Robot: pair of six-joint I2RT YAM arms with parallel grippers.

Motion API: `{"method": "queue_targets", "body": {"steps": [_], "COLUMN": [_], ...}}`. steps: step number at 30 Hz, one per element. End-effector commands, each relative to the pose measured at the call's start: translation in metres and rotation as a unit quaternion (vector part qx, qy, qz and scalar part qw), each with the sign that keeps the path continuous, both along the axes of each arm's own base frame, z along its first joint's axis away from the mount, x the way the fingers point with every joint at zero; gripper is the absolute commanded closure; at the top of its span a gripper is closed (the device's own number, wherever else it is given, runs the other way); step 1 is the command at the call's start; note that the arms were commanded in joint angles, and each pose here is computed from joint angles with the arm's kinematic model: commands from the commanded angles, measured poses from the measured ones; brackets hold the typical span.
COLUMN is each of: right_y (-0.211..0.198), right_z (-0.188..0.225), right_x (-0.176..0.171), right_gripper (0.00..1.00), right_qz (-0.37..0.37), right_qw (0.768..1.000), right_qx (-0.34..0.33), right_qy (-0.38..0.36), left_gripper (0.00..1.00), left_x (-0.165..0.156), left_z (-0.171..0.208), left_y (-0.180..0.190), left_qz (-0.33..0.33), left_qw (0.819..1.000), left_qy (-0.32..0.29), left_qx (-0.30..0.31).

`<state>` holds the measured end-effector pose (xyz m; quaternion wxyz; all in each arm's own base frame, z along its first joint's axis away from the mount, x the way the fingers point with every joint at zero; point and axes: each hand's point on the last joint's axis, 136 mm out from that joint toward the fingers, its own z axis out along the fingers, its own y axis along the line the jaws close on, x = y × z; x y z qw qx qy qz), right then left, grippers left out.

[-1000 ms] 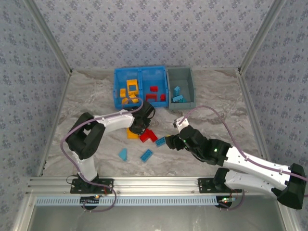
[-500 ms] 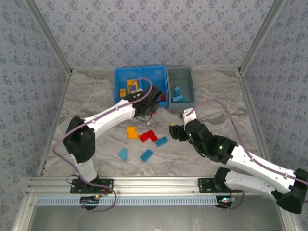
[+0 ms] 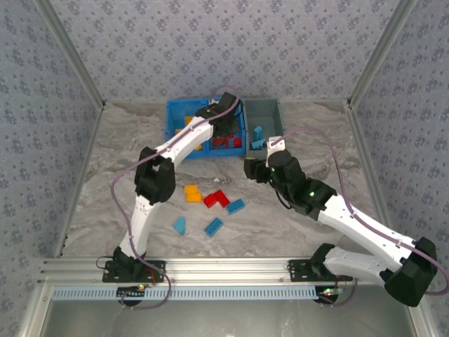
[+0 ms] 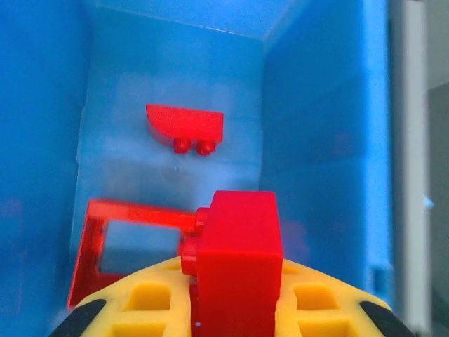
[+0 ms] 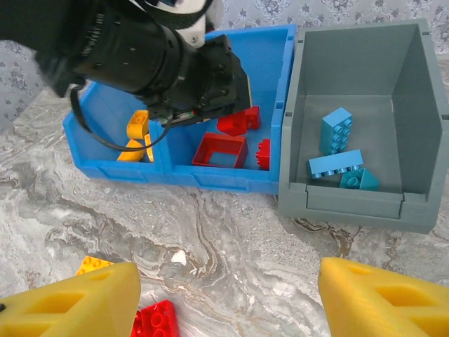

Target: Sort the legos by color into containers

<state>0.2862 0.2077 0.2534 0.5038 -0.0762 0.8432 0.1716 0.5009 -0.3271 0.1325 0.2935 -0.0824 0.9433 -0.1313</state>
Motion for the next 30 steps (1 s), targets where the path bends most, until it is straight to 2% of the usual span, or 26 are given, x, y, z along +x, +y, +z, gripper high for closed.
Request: {"method": "queue_targets", "body": {"steps": [1,11,16,25,30], "right_y": [0.007,0.008,0.008,0.006,0.002], "right_z": [0.018,0.011,0.01,0.003,-0.01], "right_x": [0.005,0.007,0.007,0.003,-0.003], "right_gripper": [0.3,0.3,0.29,0.29,0.3], "right_qz": [0.004,0.002,0.003,0.006,0.004], "right_qw": [0.999,0.999,0.999,0.999,0.999], "right_qx": [0.029,0.034,0.035,0.029,0.021], "right_qy": [-0.011,0.0,0.004,0.017,0.031], "left_gripper": [0.84,0.81,0.76,0.49,0.47], "left_x": [0.011,0.023,0.017,0.011,0.004], "left_z": [0.011,-0.033,-0.046,-0.018,0.019], "left_y": [-0.006,-0.012,-0.005,-0.004,-0.005], "left_qz": [-0.05,-0.069,-0.063,-0.074,-0.074], "left_qw": [0.999,0.997,0.997,0.996,0.996], "left_qy": [-0.007,0.021,0.039,0.021,-0.006], "left_qx": [0.006,0.009,0.029,0.042,0.042]}}
